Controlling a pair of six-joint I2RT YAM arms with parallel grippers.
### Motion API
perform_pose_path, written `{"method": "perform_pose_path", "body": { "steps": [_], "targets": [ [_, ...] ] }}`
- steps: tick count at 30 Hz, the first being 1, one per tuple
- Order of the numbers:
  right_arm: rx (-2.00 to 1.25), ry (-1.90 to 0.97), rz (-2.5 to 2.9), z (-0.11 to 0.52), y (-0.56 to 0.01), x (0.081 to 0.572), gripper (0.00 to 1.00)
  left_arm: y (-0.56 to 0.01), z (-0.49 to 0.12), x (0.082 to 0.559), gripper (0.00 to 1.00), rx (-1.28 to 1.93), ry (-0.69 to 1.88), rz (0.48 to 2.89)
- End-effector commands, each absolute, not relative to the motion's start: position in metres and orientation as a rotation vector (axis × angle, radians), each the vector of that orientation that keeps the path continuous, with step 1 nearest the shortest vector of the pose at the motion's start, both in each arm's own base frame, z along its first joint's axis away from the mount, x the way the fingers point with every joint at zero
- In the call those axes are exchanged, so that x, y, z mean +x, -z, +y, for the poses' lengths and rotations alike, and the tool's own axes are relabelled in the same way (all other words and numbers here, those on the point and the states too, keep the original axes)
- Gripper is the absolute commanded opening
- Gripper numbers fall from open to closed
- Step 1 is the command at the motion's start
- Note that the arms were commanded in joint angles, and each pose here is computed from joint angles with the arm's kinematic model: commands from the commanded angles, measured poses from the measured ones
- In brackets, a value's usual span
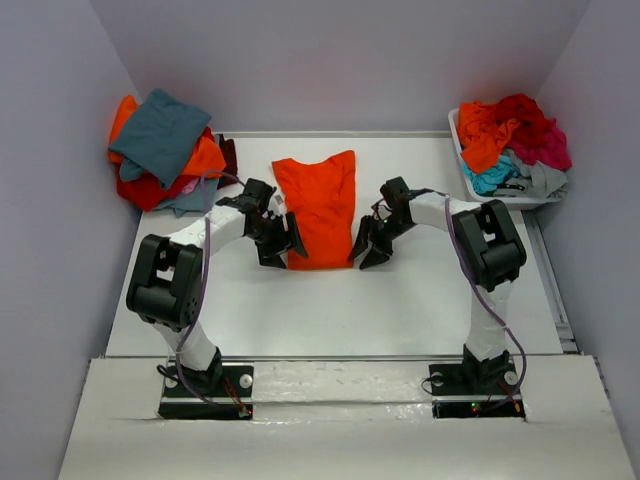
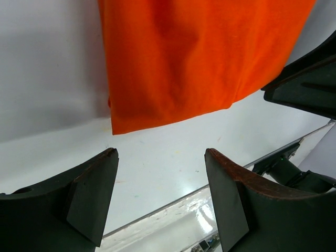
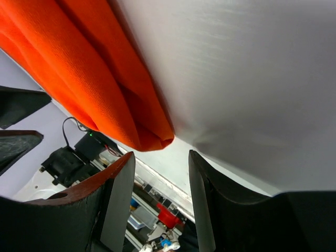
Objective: Fold and stack the t-shirts
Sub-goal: Grab one side of the 2/3 rectangular tshirt with both arms
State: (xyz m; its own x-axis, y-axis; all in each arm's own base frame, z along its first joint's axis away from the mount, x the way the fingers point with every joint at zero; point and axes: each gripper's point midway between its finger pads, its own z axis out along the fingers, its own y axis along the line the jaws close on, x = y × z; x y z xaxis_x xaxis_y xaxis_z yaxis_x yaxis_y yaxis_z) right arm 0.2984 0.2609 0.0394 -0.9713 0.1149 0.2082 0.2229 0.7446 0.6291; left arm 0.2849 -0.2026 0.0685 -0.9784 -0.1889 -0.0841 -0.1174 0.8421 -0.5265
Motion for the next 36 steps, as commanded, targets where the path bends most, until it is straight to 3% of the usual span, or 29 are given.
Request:
{"method": "perform_pose_path", "body": {
  "steps": [1, 36],
  "targets": [
    [-0.248, 1.150, -2.786, 0.269, -0.041, 0.310, 0.51, -0.067, -0.200, 0.281, 0.78, -0.271, 0.857, 2.878],
    [-0.230, 1.206, -2.784, 0.274, -0.045, 0.315, 0.50, -0.038, -0.197, 0.289, 0.78, -0.540, 1.206, 2.824]
  ]
}}
